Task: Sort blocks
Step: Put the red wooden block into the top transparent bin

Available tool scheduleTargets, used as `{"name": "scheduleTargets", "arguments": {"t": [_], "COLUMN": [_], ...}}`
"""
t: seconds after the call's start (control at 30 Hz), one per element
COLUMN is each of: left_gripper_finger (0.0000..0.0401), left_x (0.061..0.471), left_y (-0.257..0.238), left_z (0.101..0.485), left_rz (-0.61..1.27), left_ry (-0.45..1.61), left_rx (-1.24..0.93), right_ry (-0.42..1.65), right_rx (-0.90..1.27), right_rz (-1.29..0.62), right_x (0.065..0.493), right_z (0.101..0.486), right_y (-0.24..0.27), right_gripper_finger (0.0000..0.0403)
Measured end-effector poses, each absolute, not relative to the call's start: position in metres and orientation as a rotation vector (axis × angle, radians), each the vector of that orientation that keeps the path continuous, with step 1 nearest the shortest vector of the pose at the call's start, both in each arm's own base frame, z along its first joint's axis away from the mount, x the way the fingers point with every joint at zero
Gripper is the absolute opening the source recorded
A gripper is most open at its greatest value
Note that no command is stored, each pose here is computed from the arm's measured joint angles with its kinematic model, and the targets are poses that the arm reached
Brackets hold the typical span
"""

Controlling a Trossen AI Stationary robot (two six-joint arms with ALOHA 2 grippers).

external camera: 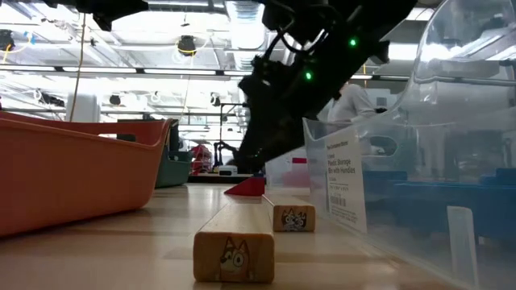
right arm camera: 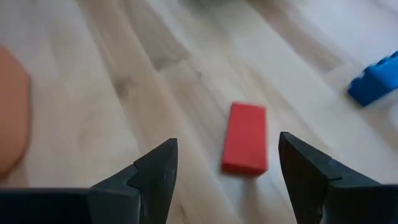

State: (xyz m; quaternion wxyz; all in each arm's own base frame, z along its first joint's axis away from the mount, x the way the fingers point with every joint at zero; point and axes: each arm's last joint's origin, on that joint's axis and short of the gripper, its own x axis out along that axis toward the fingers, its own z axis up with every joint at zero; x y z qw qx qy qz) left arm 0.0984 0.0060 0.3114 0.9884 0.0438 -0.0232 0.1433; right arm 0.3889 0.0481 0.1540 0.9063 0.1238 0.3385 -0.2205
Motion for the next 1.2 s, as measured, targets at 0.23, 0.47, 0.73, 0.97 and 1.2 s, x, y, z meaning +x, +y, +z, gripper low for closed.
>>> {"name": "scheduleTargets", "arguments": {"t": [0.23, 0.47, 0.73, 0.97, 1.2], "left_gripper_finger": [0.0169, 0.0169, 0.0169, 0.0169, 0.0169], "left_x": [0.098, 0.098, 0.098, 0.098, 0.098], "left_y": [0.006, 0.006, 0.006, 0.006, 0.006], "left_z": [0.311, 0.311, 0.311, 0.31, 0.31], "left_rz": [0.288, 0.288, 0.288, 0.287, 0.288], "left_ry": [-0.047, -0.046, -0.047, -0.036, -0.035], "left_rx": [0.084, 0.085, 0.088, 0.092, 0.099], "right_ry": [0.721, 0.72, 0.748, 0.767, 0.768], "right_rx": [0.263, 0.265, 0.249, 0.243, 0.218], "right_rz": [-0.488, -0.495, -0.469, -0.498, -0.49], "right_x": [0.39, 0.391, 0.408, 0.415, 0.416], "right_z": [0.142, 0.14, 0.121, 0.113, 0.113], "right_y": [0.047, 0.045, 0.046, 0.038, 0.033], "right_gripper_finger": [0.0256, 0.0256, 0.0256, 0.0256, 0.0252]}}
